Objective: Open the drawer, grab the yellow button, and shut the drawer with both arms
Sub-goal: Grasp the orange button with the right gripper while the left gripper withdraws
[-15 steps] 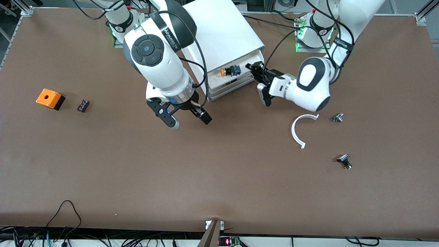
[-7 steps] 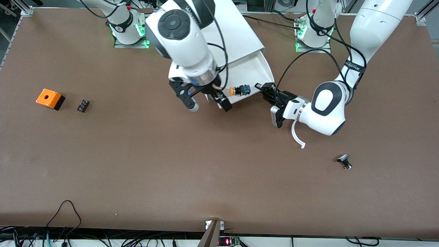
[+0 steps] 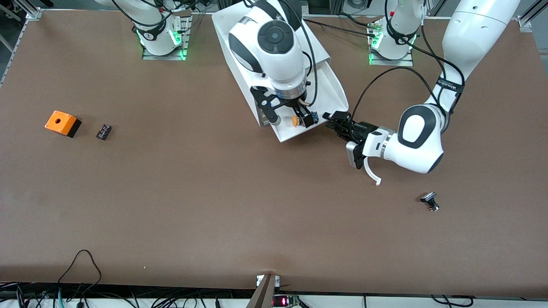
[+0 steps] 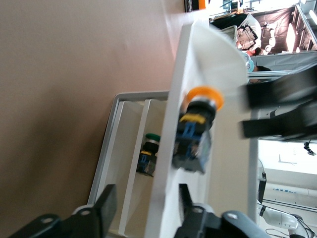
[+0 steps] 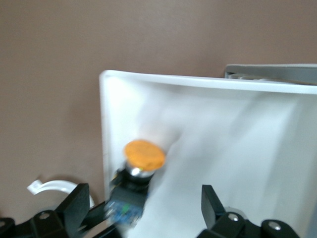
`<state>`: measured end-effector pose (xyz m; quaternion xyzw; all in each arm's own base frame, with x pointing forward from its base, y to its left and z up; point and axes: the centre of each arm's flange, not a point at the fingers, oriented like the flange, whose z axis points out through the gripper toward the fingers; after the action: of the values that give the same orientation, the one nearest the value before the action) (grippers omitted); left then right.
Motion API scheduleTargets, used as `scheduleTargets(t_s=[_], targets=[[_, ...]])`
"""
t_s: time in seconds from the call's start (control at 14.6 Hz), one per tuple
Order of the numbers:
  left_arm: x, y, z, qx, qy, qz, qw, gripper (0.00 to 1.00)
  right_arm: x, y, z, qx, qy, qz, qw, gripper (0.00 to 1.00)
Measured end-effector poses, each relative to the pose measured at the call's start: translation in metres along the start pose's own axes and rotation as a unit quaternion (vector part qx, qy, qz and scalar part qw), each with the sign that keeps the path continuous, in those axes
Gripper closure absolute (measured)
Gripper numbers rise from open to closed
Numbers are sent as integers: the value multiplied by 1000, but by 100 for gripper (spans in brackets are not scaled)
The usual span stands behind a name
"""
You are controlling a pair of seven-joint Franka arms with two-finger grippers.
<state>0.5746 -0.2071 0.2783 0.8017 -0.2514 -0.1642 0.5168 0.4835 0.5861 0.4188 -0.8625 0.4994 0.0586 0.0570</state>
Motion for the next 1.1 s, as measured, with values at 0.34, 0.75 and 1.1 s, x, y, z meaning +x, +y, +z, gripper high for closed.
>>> scheduleTargets(t_s=[0.34, 0.75, 1.1], targets=[[9, 43, -80, 48, -25, -37, 998, 0, -10, 1, 20, -5, 6, 9, 1000, 0], [10, 94, -141, 148, -52, -112, 981, 0, -10, -6, 16, 25, -3, 14, 1000, 0], [3, 135, -174, 267, -61, -165, 948, 0, -16, -5, 29, 23, -4, 14, 1000, 2]])
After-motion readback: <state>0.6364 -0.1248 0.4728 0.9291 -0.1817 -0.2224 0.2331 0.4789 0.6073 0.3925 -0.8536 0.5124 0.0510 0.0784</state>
